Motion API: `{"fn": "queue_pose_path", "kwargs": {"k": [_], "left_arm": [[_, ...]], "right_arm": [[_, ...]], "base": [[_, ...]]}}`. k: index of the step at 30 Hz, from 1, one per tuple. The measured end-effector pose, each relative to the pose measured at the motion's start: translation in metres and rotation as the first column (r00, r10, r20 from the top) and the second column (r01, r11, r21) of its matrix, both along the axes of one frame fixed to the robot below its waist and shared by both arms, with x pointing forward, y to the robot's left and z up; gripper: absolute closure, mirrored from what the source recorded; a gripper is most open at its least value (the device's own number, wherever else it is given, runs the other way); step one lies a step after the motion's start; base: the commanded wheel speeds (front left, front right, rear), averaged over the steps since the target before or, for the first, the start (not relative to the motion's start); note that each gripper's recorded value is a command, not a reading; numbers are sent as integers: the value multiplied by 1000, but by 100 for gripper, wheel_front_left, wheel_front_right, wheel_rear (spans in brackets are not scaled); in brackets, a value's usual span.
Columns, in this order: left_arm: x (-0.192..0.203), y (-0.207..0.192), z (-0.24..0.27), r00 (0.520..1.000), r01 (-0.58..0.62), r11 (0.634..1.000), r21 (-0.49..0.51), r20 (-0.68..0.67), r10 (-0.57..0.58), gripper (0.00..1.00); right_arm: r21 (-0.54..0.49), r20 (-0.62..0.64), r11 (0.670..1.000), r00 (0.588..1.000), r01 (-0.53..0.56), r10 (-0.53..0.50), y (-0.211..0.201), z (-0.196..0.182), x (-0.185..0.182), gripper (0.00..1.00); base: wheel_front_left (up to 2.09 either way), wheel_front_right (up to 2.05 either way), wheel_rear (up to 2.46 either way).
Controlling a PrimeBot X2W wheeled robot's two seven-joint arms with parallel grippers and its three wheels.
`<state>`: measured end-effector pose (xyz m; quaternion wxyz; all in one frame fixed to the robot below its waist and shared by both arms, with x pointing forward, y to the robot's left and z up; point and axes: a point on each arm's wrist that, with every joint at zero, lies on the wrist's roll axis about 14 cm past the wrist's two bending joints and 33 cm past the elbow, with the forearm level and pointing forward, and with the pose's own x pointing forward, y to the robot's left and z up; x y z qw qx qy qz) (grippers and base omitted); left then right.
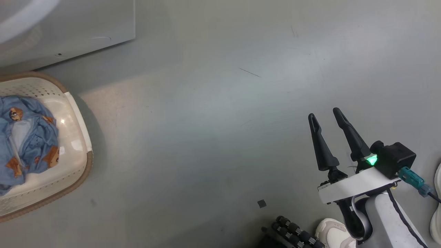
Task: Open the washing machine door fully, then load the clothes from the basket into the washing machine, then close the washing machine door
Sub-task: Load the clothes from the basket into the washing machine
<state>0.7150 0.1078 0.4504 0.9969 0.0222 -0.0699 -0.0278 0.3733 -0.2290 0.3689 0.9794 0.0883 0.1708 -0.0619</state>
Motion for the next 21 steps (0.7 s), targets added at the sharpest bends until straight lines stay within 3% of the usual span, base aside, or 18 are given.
{"fn": "queue_pose_path", "kwargs": {"k": [15,21], "left_arm": [[42,8,32,992,-51,995,-88,115,61,100],[45,0,3,998,-39,998,-53,56,42,100]], "right_arm": [[-2,-32,999,999,36,-36,-8,-9,-3,0],[-6,-38,999,999,34,-34,-9,-12,-1,0]], "base": [[0,0,0],[0,0,0]]}}
